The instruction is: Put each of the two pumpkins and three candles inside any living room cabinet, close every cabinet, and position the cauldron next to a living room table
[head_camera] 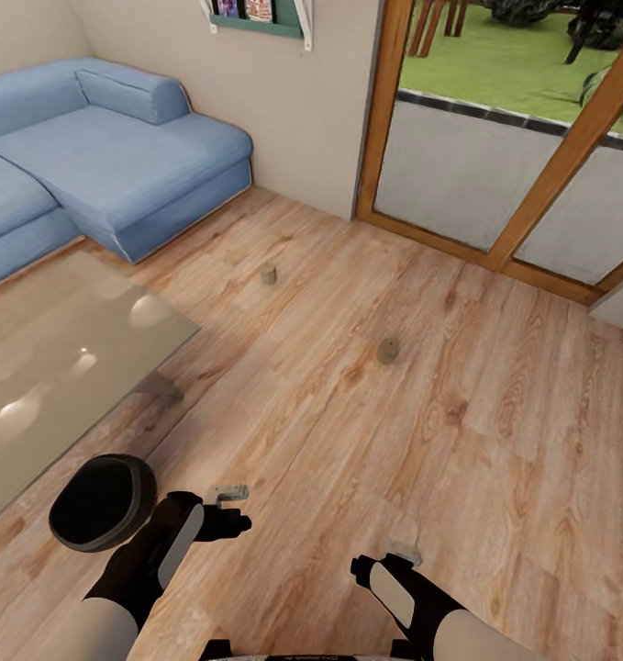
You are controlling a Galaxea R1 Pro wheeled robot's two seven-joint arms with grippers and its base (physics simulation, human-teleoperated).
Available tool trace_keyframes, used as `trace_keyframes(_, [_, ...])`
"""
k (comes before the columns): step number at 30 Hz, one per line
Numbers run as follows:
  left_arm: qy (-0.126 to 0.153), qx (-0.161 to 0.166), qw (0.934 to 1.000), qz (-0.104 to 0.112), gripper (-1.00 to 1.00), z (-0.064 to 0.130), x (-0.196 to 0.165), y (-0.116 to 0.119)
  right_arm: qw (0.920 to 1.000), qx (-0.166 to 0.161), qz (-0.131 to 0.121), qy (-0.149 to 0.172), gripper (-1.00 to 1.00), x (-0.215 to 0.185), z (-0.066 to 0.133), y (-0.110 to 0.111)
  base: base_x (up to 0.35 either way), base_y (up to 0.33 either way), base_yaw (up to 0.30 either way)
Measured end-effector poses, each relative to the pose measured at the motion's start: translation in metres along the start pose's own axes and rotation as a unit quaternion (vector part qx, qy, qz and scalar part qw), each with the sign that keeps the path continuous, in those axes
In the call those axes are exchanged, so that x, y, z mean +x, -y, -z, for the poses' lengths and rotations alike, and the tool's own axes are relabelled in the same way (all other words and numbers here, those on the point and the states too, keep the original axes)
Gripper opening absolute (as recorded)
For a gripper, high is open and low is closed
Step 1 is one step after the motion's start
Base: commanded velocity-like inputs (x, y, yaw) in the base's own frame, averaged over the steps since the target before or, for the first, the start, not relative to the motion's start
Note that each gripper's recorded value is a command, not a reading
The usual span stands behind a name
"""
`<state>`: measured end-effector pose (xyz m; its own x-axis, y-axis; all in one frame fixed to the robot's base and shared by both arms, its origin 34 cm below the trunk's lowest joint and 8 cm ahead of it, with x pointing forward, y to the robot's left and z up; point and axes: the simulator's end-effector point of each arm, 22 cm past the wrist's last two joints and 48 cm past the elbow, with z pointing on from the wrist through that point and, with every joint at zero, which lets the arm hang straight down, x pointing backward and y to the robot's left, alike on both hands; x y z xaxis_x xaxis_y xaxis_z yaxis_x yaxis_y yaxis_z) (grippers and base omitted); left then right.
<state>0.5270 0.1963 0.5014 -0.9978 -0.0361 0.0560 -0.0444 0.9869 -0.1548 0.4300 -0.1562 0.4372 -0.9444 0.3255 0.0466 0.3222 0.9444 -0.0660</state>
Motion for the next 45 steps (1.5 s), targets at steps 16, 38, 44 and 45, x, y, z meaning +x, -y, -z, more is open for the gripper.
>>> trace_keyframes(16, [-0.009,-0.002,1.0000,0.003,1.00,-0.007,0.006,-0.006,0.9999,0.003,0.001,-0.010,1.00,0.009,-0.007,0.003,0.017,0.000,-0.174])
trace_keyframes(38, [-0.022,-0.005,0.9997,0.004,1.00,-0.018,0.016,-0.011,0.9997,0.007,0.002,-0.023,1.00,0.021,-0.015,0.005,0.306,-0.004,-0.174])
trace_keyframes(44, [-0.026,-0.005,0.9996,0.005,1.00,-0.021,0.019,-0.011,0.9996,0.009,0.002,-0.027,1.00,0.024,-0.018,0.007,0.326,-0.018,-0.174])
trace_keyframes(45, [-0.026,-0.005,0.9996,0.005,1.00,-0.022,0.020,-0.011,0.9996,0.009,0.002,-0.027,1.00,0.024,-0.018,0.007,0.326,-0.003,-0.174])
